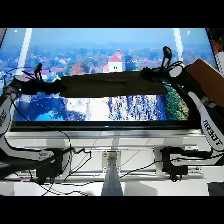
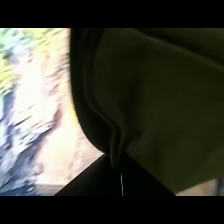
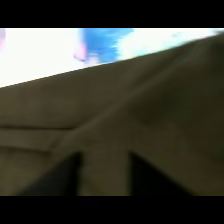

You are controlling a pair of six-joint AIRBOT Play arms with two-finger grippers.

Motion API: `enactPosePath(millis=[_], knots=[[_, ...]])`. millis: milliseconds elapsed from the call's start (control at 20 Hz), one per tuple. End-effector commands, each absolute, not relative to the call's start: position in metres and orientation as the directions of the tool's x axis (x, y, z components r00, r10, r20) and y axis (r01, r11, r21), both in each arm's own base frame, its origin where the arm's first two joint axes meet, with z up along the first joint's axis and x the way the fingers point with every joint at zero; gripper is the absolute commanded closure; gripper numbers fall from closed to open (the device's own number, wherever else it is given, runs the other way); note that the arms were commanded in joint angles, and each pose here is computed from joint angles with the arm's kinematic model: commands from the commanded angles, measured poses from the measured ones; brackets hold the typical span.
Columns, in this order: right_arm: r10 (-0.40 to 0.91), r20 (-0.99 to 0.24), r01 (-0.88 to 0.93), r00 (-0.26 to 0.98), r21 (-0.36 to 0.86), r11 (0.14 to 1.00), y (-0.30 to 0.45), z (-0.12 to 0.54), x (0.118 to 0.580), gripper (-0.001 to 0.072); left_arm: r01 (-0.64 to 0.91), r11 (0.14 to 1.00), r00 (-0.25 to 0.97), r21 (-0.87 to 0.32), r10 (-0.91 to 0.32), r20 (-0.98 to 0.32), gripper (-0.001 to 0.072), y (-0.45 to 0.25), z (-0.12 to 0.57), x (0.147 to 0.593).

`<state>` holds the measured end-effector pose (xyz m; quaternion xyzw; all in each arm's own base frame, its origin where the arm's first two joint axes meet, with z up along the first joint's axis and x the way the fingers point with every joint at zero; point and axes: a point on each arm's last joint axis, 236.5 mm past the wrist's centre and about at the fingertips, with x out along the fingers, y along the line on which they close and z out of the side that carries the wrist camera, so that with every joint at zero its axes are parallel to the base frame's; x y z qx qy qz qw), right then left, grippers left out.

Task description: Fold the clothes and pants, and hang the long-sleeved shirts on hangers.

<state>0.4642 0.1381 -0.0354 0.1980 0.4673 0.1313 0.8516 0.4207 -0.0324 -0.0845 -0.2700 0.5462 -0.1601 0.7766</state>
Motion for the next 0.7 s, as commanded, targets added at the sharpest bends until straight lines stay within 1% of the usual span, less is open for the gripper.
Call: enactPosePath(millis=[0,150,200,300,350,450,550,650], knots=[[0.454,-0.708,-0.156,0.541,0.446,0.881,0.189,-0.02,0.466,0.0699,0.142,0.75,0.354,-0.646,-0.648,-0.675,0.0695,-0.049,-0.016,0.427],[0.526,-0.667,-0.28,0.528,0.448,0.849,0.254,-0.002,0.469,0.0695,0.245,0.732,0.383,-0.636,-0.676,-0.63,0.0695,-0.047,0.067,0.419],[0.553,-0.663,-0.315,0.505,0.455,0.833,0.279,-0.001,0.467,0.0695,0.267,0.737,0.406,-0.621,-0.671,-0.621,0.0695,-0.046,0.089,0.416],[0.612,-0.672,-0.362,0.418,0.495,0.79,0.338,-0.008,0.451,0.0695,0.299,0.759,0.475,-0.578,-0.644,-0.6,0.0694,-0.042,0.128,0.409],[0.639,-0.678,-0.391,0.363,0.512,0.765,0.371,-0.015,0.439,0.0695,0.317,0.768,0.497,-0.557,-0.635,-0.592,0.0694,-0.043,0.142,0.404],[0.678,-0.675,-0.424,0.291,0.544,0.724,0.431,-0.027,0.416,0.0695,0.347,0.779,0.53,-0.522,-0.622,-0.576,0.0694,-0.046,0.163,0.395],[0.711,-0.665,-0.42,0.228,0.591,0.688,0.484,-0.035,0.39,0.0695,0.364,0.785,0.548,-0.501,-0.616,-0.566,0.0694,-0.048,0.175,0.39],[0.736,-0.651,-0.463,0.187,0.602,0.65,0.523,-0.036,0.367,0.0695,0.369,0.787,0.554,-0.495,-0.614,-0.563,0.0693,-0.049,0.179,0.388]])
